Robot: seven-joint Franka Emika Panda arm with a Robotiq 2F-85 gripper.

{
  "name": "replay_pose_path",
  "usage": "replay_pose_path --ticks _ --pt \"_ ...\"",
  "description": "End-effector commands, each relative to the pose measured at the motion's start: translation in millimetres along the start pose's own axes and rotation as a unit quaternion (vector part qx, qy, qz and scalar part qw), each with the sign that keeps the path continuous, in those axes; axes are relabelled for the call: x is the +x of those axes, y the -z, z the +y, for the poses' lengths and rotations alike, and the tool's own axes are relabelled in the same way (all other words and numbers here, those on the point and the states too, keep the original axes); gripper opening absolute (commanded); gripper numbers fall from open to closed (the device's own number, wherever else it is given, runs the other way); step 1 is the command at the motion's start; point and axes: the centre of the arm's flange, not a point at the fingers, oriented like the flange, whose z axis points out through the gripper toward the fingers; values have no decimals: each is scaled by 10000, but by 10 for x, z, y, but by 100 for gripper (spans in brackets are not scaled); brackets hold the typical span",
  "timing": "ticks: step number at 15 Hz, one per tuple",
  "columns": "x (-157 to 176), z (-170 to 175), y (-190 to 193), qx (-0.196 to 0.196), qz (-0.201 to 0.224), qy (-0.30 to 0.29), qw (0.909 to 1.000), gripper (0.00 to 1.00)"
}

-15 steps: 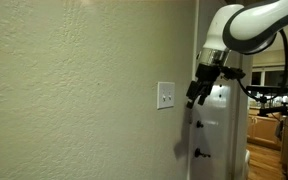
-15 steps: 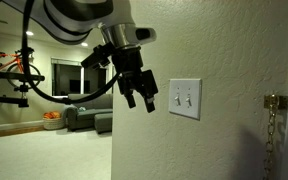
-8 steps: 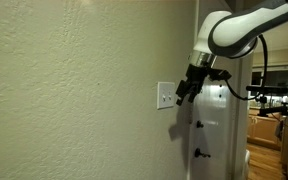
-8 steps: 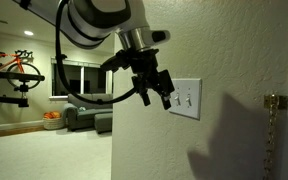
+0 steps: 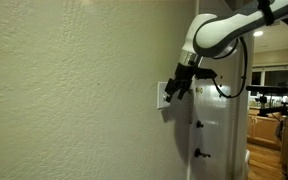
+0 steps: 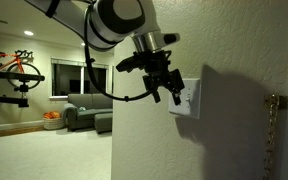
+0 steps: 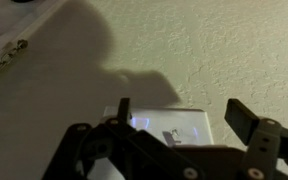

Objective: Turn on the left light switch

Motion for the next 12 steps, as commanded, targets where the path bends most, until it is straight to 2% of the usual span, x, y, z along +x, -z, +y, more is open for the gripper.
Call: replay_pose_path --ticks 1,5,8,10,11,12 --pt "217 6 -58 57 109 -23 9999 70" --pt "309 -8 -118 124 114 -52 9998 42" --pt "354 -15 -117 145 149 -34 9998 34" --pt "369 -13 -82 139 173 -10 9998 21" --pt "365 -9 -58 128 203 13 9997 11" --pt "368 -4 -41 120 228 38 9997 9"
